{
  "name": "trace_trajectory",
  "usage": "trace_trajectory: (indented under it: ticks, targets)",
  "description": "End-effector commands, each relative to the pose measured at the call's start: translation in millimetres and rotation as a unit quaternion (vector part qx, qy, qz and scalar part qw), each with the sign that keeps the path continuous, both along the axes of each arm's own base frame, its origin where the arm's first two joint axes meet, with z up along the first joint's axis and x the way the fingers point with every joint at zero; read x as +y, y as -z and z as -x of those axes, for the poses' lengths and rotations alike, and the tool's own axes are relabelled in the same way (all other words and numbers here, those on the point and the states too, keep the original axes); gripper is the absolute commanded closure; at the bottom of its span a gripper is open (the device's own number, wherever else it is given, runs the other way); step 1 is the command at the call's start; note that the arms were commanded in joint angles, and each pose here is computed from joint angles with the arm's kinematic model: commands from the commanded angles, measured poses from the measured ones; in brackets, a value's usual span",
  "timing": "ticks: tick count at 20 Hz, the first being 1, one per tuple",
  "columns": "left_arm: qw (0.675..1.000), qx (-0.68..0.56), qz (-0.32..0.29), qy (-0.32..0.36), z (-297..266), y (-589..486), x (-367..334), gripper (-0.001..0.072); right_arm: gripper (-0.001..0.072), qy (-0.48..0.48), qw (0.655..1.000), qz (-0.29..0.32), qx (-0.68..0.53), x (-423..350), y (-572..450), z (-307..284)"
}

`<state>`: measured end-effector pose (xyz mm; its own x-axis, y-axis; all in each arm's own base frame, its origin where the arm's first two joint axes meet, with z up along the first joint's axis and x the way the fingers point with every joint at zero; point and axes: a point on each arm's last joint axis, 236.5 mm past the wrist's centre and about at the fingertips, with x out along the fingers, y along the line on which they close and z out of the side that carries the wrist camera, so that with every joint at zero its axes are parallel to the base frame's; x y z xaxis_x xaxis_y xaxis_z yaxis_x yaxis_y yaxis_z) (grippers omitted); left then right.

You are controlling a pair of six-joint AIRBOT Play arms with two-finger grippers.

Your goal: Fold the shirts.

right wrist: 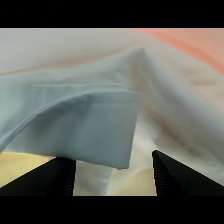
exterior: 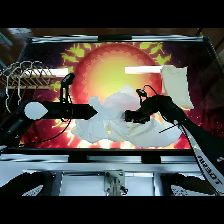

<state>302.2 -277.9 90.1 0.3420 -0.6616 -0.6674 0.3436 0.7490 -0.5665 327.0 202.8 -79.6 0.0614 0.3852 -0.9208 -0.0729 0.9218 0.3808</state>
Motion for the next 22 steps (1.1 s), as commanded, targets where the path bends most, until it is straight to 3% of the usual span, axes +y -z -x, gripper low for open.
trace_trajectory:
  ticks: [1,2,3,4,5,6,7,8,11,12,13,14,22]
  targets:
    - [1.000,-0.001,0.001,0.002,2,-1,-1,0.0660,0.0124,0.018,0.999,0.021,-0.046,-7,9,-26]
    - [1.000,-0.001,0.001,0.002,2,-1,-1,0.0661,0.0125,0.035,0.997,0.003,-0.062,0,6,-36]
    - [1.000,-0.001,0.001,0.002,1,-1,-1,0.0660,0.0196,0.053,0.995,-0.013,-0.080,5,1,-47]
    - [1.000,-0.001,0.001,0.002,2,-1,-1,0.0660,0.0401,0.070,0.992,-0.027,-0.103,10,-5,-59]
    - [1.000,-0.001,0.001,0.002,2,-1,-1,0.0661,0.0478,0.087,0.988,-0.041,-0.121,14,-11,-70]
    - [1.000,-0.001,0.001,0.002,2,-1,-1,0.0660,0.0493,0.100,0.984,-0.051,-0.140,18,-16,-79]
    - [1.000,-0.001,0.001,0.002,1,-1,-1,0.0661,0.0621,0.109,0.981,-0.057,-0.150,19,-19,-85]
    - [1.000,-0.002,0.001,0.002,1,-2,-1,0.0661,0.0659,0.112,0.980,-0.059,-0.156,18,-21,-88]
    - [1.000,-0.005,0.003,0.001,0,-4,-1,0.0661,0.0658,0.096,0.979,-0.049,-0.176,14,-33,-88]
    - [1.000,-0.009,0.002,0.004,-1,-5,-2,0.0661,0.0576,0.090,0.978,-0.050,-0.179,14,-40,-86]
    - [1.000,-0.012,0.001,0.005,-1,-6,-2,0.0661,0.0305,0.087,0.979,-0.052,-0.178,15,-44,-83]
    - [1.000,-0.013,0.002,0.005,-2,-6,-2,0.0661,0.0196,0.082,0.981,-0.051,-0.171,15,-43,-79]
    - [1.000,-0.014,0.002,0.005,-1,-7,-2,0.0660,0.0196,0.017,0.994,-0.036,-0.098,20,-12,-43]
